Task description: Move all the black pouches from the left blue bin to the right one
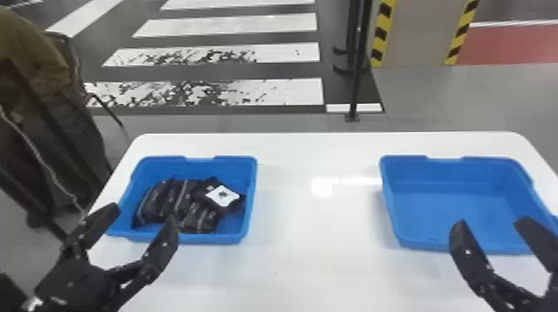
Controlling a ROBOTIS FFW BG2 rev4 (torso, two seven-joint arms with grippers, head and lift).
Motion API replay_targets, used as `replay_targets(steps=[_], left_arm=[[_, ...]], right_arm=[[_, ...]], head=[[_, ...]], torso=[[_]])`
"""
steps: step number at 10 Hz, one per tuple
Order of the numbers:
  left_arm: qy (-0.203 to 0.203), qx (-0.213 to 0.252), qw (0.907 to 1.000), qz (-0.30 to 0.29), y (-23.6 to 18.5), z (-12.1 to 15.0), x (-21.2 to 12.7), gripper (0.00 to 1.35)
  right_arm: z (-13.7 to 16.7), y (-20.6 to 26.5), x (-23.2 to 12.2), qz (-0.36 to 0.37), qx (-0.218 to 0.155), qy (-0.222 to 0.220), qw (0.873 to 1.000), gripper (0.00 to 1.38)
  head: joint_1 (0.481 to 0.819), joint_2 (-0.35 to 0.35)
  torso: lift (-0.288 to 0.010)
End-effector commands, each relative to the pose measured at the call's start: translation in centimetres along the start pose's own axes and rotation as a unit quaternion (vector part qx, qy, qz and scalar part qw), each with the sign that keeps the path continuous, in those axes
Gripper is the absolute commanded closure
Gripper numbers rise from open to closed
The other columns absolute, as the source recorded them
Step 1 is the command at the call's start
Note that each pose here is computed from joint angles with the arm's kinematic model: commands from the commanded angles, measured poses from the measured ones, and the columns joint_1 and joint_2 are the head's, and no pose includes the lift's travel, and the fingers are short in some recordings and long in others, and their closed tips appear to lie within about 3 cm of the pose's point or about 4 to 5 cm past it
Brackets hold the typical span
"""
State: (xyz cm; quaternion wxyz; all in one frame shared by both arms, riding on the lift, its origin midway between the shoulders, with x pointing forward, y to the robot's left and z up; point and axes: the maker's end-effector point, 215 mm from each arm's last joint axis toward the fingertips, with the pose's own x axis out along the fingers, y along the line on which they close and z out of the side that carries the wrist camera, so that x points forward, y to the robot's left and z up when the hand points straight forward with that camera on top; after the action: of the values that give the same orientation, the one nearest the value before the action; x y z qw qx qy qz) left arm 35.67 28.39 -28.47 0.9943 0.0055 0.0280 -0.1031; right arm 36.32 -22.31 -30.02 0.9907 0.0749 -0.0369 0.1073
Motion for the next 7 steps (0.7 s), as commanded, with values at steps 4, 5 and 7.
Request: replay_targets(steps=[4,5,7], left_arm=[[0.005,-0.004,1.0000,0.002,0.04,-0.51,-0.04,0.13],[0.006,-0.004,1.0000,0.001,-0.03,-0.51,0.05,0.13],[0.008,-0.005,1.0000,0.001,-0.02,-0.67,0.05,0.13]], right_arm=[[-0.15,-0.03,-0.01,0.000,0.000,0.001,1.000,0.19],[-0.07,-0.03,-0.01,0.000,0.000,0.000,1.000,0.19],[-0.26,-0.06,-0.04,-0.001,0.002,0.002,1.000,0.19]], head=[[0.695,0.097],[0.695,0.097],[0.695,0.096]], torso=[[-0.140],[-0.140],[-0.140]])
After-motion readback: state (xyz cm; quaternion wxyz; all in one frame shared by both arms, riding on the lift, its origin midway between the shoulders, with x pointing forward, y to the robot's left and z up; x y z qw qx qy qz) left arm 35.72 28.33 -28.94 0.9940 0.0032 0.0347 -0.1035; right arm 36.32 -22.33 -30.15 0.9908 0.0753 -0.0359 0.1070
